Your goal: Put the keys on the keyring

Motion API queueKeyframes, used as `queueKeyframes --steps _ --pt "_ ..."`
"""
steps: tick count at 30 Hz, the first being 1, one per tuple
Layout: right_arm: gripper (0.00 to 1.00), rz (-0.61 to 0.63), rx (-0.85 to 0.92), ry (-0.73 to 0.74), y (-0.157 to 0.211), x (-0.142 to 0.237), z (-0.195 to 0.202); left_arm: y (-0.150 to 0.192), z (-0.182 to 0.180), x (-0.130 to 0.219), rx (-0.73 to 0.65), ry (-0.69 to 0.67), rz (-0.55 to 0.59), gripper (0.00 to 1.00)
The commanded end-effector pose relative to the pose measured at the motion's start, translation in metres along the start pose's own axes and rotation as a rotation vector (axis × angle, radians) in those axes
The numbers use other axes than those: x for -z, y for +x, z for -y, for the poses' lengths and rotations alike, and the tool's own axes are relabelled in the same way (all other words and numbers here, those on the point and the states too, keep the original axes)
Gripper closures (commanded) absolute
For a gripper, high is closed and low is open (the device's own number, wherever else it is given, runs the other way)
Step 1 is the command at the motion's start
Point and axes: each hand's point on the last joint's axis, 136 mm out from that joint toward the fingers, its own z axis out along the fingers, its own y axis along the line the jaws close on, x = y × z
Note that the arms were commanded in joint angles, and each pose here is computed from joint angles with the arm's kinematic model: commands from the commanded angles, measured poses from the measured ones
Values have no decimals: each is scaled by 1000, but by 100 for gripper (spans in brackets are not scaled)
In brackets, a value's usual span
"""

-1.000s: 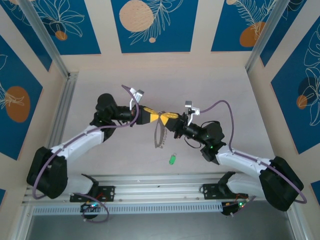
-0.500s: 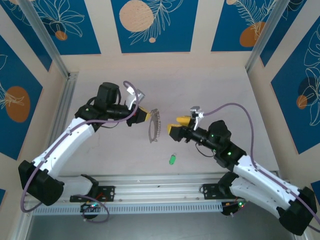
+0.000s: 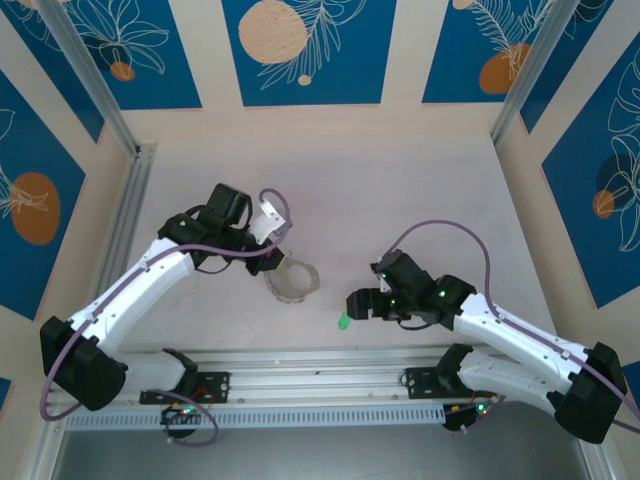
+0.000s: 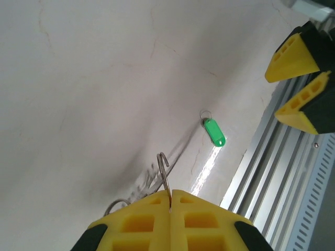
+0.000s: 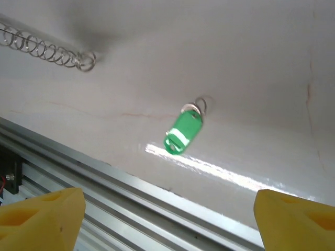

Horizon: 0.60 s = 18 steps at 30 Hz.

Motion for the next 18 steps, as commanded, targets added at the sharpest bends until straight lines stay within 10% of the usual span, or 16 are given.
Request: queueKeyframes --steps 1,18 --pt "17 -62 -60 11 15 -12 7 -1 13 5 -42 41 44 100" --pt "34 -121 -17 45 -13 -88 -17 5 12 2 -43 29 80 100"
